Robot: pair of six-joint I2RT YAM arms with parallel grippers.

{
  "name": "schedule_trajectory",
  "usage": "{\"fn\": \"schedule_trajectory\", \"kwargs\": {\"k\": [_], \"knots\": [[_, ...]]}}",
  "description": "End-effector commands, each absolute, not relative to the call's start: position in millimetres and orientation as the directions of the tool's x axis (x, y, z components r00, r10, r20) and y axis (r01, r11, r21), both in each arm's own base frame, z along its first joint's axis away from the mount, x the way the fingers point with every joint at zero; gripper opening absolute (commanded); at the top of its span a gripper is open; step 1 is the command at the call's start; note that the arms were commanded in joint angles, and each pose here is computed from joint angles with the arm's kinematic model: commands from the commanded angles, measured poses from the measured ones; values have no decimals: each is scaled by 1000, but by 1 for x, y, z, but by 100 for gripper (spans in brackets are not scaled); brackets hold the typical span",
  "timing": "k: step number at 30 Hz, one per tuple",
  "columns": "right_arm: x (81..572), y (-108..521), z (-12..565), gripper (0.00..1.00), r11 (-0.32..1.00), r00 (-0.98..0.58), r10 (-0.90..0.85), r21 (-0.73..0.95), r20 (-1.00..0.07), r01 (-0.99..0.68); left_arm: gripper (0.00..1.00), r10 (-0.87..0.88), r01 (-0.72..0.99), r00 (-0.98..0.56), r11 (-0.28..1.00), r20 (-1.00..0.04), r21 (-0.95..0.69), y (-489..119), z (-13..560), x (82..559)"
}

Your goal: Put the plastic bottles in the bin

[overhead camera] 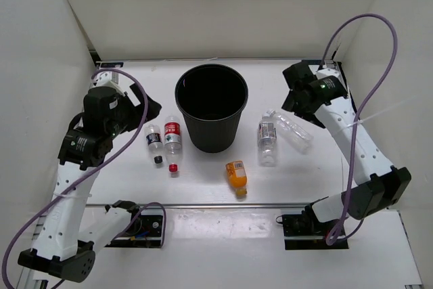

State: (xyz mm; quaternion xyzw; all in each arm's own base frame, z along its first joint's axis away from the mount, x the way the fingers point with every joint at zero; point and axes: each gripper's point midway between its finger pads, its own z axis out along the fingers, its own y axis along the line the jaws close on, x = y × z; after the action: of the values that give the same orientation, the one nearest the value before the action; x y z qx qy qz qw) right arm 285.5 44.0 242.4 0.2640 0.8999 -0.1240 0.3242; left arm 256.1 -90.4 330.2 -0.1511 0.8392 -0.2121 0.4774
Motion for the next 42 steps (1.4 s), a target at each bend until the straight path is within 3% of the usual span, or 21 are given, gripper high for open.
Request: {"fn": "schedule_trajectory", "kwargs": {"k": [1,6,13,17,24,28,30,31,33,37,42], "knots": [[272,58,232,100,909,-776,253,-132,-578,396,100,-519,-258,-498,854,-695,-453,-62,297,259],[265,79,210,100,951,-861,197,-122,-469,284,100,-635,-490,-508,769,-582,-411,-41,247,246],[278,136,152,100,996,-924,73,76,-376,48,100,-688,-528,-557,725,-465,-442,-53,212,257],[291,161,128,100,988,-935,28,152,-354,-28,100,-672,-512,-579,740,-461,-435,-57,207,263],[311,156,68,100,996,-958,16,89,-285,-10,100,-660,-552,-598,750,-455,-363,-49,189,266],[313,141,29,100,997,-979,73,47,-191,65,100,-657,-570,-613,752,-439,-331,-47,175,262],[311,138,25,91,992,-982,113,81,-150,102,100,-663,-579,-611,747,-432,-328,-47,172,260],[313,134,25,81,990,-981,124,81,-149,112,100,-669,-588,-610,741,-423,-325,-47,171,258],[311,135,45,64,986,-972,153,101,-179,136,100,-692,-634,-592,717,-413,-291,-41,165,253],[304,148,126,59,958,-942,211,247,-261,147,100,-706,-685,-553,688,-443,-241,-28,164,251],[323,174,314,54,872,-768,272,486,-580,-59,100,-721,-691,-505,667,-474,-280,-25,164,258]]}}
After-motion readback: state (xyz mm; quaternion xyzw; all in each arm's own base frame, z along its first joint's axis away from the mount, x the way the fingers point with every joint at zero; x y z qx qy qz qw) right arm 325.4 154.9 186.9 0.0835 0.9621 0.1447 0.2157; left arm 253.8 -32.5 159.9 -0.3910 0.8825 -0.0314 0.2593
